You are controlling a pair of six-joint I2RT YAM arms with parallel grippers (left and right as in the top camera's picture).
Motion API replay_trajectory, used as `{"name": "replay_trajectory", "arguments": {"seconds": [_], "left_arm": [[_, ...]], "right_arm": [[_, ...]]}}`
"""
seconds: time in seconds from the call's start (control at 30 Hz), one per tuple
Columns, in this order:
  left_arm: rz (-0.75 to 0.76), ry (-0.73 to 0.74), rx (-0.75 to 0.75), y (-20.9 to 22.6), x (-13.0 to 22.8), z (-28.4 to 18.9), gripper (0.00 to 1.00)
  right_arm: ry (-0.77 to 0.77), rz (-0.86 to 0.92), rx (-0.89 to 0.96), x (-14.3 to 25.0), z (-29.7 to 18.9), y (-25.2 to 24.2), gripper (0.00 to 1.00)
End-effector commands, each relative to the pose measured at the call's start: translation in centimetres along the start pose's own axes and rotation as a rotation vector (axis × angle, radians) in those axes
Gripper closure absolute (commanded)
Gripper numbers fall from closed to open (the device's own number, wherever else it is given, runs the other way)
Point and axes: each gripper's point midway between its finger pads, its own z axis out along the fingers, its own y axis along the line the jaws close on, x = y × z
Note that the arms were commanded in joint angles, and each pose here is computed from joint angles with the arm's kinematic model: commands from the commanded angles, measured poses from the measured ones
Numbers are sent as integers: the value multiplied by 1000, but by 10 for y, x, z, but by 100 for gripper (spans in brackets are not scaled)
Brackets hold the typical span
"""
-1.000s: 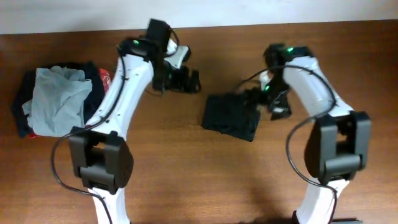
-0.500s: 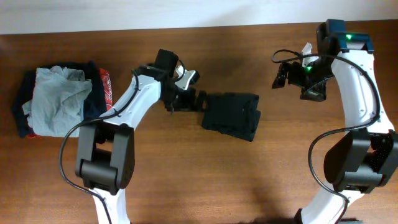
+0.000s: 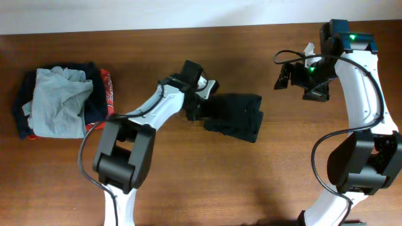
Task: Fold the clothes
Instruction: 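Grasp the folded dark bundle with the left gripper and lift it, then carry the bundle left and place it on the clothes pile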
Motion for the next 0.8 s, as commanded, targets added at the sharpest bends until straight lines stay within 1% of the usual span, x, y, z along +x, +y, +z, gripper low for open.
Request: {"name": "replay_trajectory", "arguments": {"seconds": [0.0, 0.1, 0.17, 0.2, 0.23, 0.3, 0.33, 0.37, 0.4, 0.53, 0.57, 0.67, 0.77], "left_arm": [[-49, 18, -4, 2, 5, 13, 2], [-60, -5, 7, -4, -1, 16, 5], [-54, -35, 23, -12, -9, 19, 10], [-49, -58, 38, -21, -14, 22, 19], [-45, -68, 44, -24, -16, 24, 23], [-10, -93, 66, -38, -21, 28, 41], [19, -106, 78, -46, -23, 31, 52], [33, -111, 84, -51, -23, 33, 59], [43, -115, 88, -54, -24, 34, 70], [66, -132, 99, -60, -27, 36, 96], [68, -143, 101, -59, -30, 34, 99], [56, -165, 100, -51, -38, 27, 99], [18, -192, 110, -36, -50, 9, 99]], "right_arm": [[-35, -24, -13, -3, -11, 4, 1], [-34, -37, -13, -3, -11, 4, 1], [-34, -37, -13, -3, -11, 4, 1], [-33, -37, -13, -3, -11, 4, 1], [-33, -37, -13, -3, -11, 4, 1], [-31, -40, -12, -2, -11, 4, 1], [-31, -40, -12, -2, -11, 4, 1], [-31, -41, -12, -2, -11, 4, 1], [-31, -44, -12, -2, -11, 4, 1], [-27, -59, -12, -1, -11, 4, 1], [-24, -64, -10, -1, -11, 4, 1], [-19, -61, 9, 1, -11, 0, 1], [-16, -60, 9, 1, -11, 0, 1]]}}
